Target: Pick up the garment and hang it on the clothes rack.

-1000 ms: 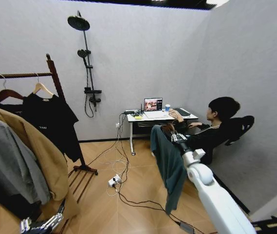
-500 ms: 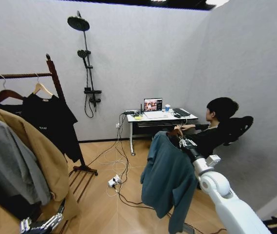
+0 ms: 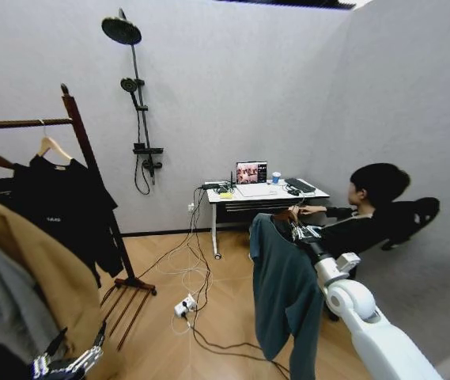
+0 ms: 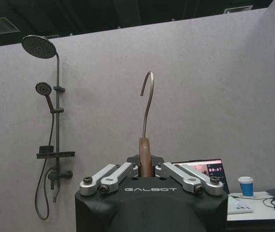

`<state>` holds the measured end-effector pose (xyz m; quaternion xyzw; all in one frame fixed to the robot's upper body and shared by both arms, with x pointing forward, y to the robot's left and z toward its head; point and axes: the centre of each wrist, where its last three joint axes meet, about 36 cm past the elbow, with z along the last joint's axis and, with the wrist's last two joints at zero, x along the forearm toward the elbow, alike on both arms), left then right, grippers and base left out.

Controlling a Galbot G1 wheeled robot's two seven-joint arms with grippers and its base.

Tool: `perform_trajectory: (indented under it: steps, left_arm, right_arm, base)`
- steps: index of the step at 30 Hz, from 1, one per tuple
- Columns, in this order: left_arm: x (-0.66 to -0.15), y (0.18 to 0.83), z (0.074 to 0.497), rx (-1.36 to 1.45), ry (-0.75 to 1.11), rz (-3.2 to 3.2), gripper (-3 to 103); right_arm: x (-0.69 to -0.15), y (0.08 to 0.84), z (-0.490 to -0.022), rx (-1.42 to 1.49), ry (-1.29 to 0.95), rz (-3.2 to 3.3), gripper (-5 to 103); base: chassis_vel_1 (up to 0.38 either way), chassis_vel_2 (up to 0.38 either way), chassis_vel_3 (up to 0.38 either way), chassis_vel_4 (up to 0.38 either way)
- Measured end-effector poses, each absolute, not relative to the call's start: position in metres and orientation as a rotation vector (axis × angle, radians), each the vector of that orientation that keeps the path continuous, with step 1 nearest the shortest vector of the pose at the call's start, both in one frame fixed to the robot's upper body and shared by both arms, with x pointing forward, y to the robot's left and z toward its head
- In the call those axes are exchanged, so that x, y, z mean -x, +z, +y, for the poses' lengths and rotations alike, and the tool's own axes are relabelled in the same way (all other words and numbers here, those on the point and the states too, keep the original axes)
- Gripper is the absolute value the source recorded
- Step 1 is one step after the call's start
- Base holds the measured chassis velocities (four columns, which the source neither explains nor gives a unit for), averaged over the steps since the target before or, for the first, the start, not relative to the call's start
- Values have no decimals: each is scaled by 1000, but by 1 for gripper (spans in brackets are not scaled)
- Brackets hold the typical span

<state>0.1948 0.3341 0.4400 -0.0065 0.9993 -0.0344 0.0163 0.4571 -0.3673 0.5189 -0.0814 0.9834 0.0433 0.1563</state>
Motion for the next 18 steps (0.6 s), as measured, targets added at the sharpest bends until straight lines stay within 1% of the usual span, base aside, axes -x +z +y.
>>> perform_trajectory:
  steps: [7, 9, 13, 18]
  left_arm:
    - [-195, 440, 334, 20, -107, 3107, 100]
    - [-195, 440, 334, 20, -107, 3107, 100]
    - [-195, 440, 334, 20, -107, 3107, 100]
    - [-195, 440, 334, 20, -107, 3107, 100]
  right_arm:
    - [-457, 517, -365, 300, 126, 2777, 9]
    - [-457, 517, -365, 317, 132, 2772, 9]
    - [-462, 519, -365, 348, 129, 2760, 9]
    - [-470, 526, -362, 386, 128, 2747, 9]
  base:
    - [-326, 314, 315, -321]
    - [-226, 267, 223, -236]
    - [-102, 120, 48, -60]
    - [59, -11, 9, 86]
